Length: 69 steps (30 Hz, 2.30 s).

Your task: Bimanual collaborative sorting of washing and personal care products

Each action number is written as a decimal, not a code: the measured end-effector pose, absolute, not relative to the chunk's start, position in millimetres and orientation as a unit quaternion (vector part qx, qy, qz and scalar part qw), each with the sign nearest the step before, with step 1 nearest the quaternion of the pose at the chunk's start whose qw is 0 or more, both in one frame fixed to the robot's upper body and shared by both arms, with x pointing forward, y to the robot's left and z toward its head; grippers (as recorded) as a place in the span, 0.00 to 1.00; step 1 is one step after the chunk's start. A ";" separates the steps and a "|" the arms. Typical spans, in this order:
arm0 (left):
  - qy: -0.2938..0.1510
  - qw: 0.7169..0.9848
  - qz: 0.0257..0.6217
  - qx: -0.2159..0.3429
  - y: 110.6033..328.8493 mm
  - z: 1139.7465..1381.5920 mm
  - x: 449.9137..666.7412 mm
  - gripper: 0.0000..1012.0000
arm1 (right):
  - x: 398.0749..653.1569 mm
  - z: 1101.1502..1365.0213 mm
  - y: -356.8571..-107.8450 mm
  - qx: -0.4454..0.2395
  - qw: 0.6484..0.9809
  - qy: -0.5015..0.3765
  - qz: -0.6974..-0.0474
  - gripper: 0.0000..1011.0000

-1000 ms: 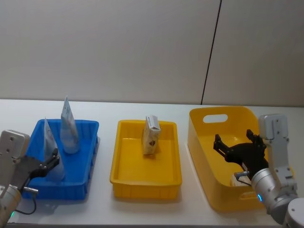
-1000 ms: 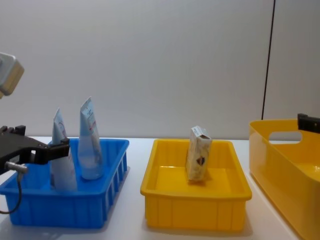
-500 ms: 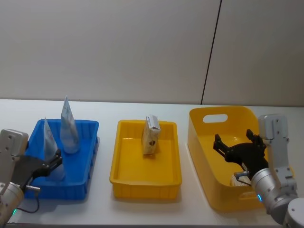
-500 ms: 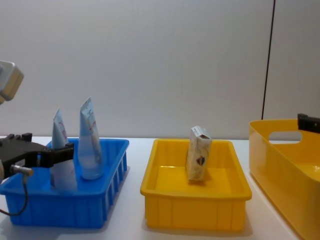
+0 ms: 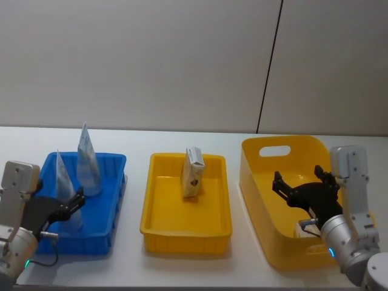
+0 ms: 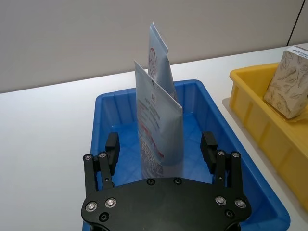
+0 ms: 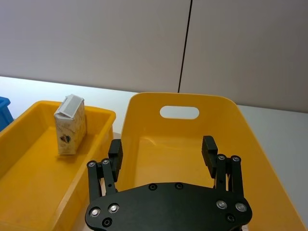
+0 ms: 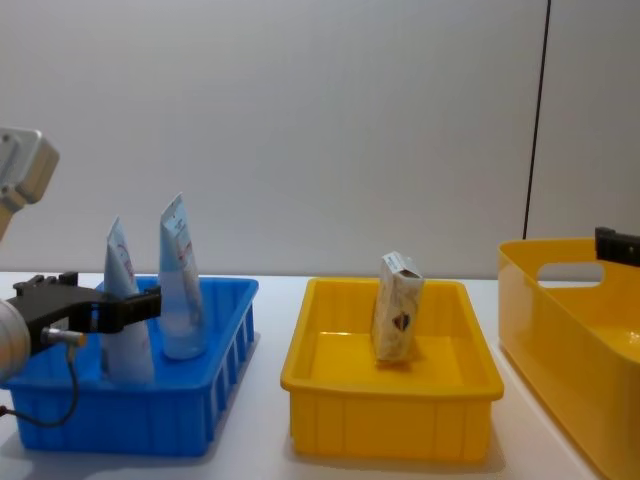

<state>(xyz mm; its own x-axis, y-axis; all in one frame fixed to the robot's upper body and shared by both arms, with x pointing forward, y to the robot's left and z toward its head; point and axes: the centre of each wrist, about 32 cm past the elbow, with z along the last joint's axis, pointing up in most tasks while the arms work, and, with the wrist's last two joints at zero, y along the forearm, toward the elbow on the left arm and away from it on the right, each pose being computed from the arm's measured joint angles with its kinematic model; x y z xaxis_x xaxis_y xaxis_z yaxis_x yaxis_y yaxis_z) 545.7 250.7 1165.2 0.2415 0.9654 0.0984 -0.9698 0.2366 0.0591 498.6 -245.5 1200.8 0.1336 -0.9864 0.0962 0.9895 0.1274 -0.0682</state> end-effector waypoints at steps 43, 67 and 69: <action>-0.032 0.780 0.622 0.065 239.2 1156.2 563.9 0.29 | 498.6 1200.8 -245.5 -0.057 0.751 -0.014 -0.658 0.99; -0.092 0.813 0.575 -0.024 231.1 1185.5 561.6 0.24 | 498.6 1200.8 -245.5 -0.057 0.751 -0.014 -0.658 0.99; -0.099 0.820 0.563 -0.034 230.1 1190.5 561.5 0.24 | 498.7 1200.8 -245.5 -0.057 0.751 -0.014 -0.658 0.99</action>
